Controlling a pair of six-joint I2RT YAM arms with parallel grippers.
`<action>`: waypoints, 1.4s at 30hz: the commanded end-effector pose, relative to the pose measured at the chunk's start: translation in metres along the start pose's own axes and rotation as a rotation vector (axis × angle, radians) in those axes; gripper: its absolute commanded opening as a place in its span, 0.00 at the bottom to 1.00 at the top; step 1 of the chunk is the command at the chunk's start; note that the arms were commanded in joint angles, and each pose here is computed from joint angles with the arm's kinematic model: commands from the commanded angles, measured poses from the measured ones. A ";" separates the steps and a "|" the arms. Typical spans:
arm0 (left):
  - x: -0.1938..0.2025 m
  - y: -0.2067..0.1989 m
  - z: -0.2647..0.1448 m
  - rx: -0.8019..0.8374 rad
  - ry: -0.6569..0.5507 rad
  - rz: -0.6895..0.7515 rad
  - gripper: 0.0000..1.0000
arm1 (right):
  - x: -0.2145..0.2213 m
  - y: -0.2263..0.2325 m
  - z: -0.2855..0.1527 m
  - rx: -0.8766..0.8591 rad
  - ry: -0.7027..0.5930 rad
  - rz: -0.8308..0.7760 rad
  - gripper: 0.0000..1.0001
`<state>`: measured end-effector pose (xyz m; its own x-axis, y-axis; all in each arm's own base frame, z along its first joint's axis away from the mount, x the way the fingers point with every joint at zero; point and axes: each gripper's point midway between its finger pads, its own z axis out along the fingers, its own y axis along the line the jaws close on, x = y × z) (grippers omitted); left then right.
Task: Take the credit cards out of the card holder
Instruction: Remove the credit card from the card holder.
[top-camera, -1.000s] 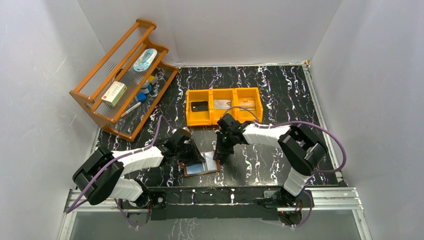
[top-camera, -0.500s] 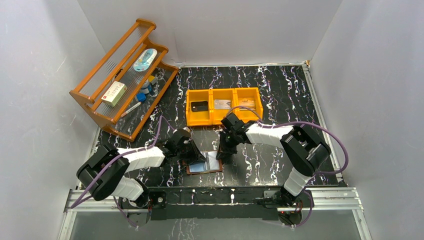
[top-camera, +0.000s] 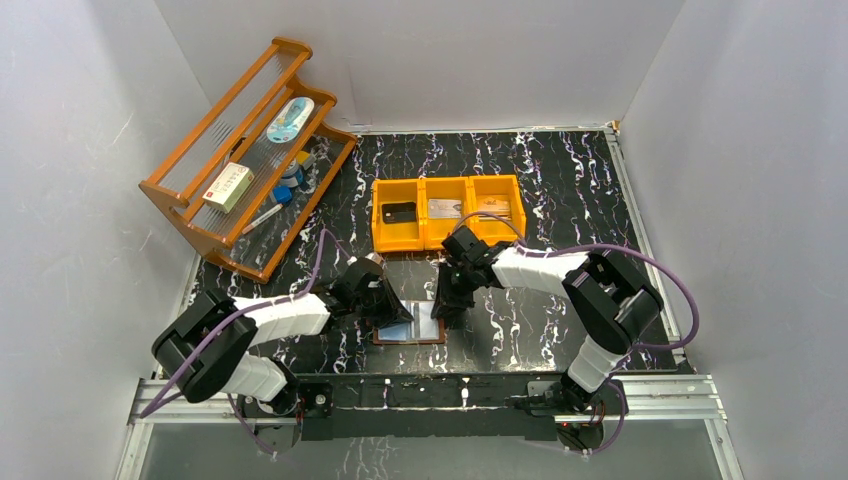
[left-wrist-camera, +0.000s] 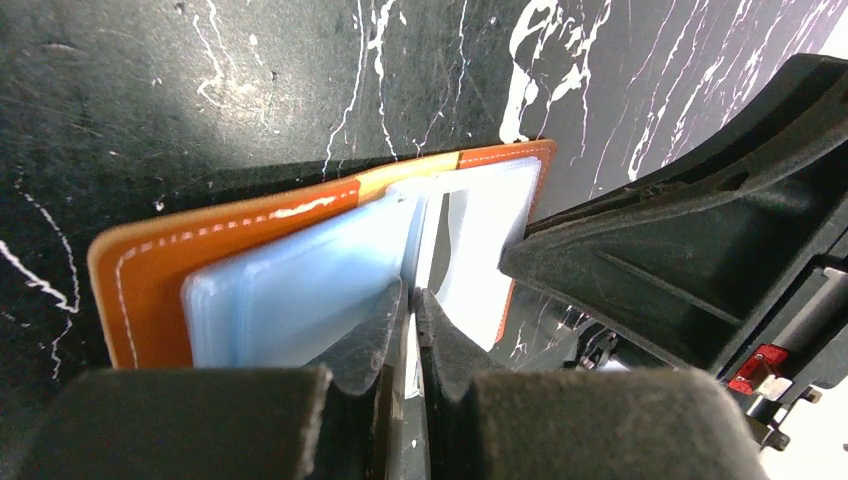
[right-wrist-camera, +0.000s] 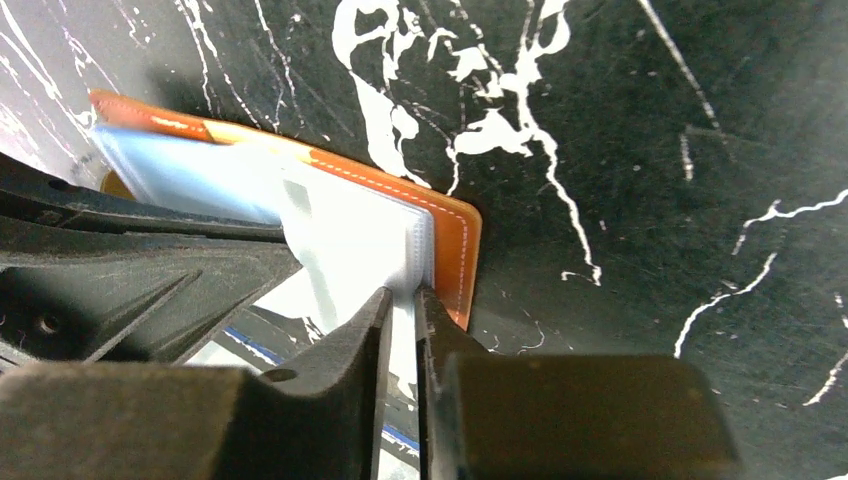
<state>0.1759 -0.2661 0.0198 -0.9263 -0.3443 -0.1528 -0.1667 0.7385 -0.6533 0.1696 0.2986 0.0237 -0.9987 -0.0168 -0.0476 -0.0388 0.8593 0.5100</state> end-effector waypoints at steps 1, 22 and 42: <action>-0.015 -0.004 -0.007 -0.017 -0.085 0.064 0.00 | 0.005 -0.015 0.009 0.086 -0.021 -0.012 0.26; 0.008 -0.015 0.011 0.068 0.062 0.069 0.17 | 0.003 0.003 0.014 -0.004 0.011 -0.018 0.31; 0.002 -0.030 0.007 0.066 0.088 0.244 0.00 | -0.004 0.002 0.005 0.022 -0.033 -0.005 0.44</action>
<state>0.1880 -0.2889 0.0209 -0.9628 -0.2036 -0.1776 -0.0161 0.6995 -0.7145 0.1684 0.2899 0.0279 -0.9999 0.0072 -0.0104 0.0008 0.8575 0.5145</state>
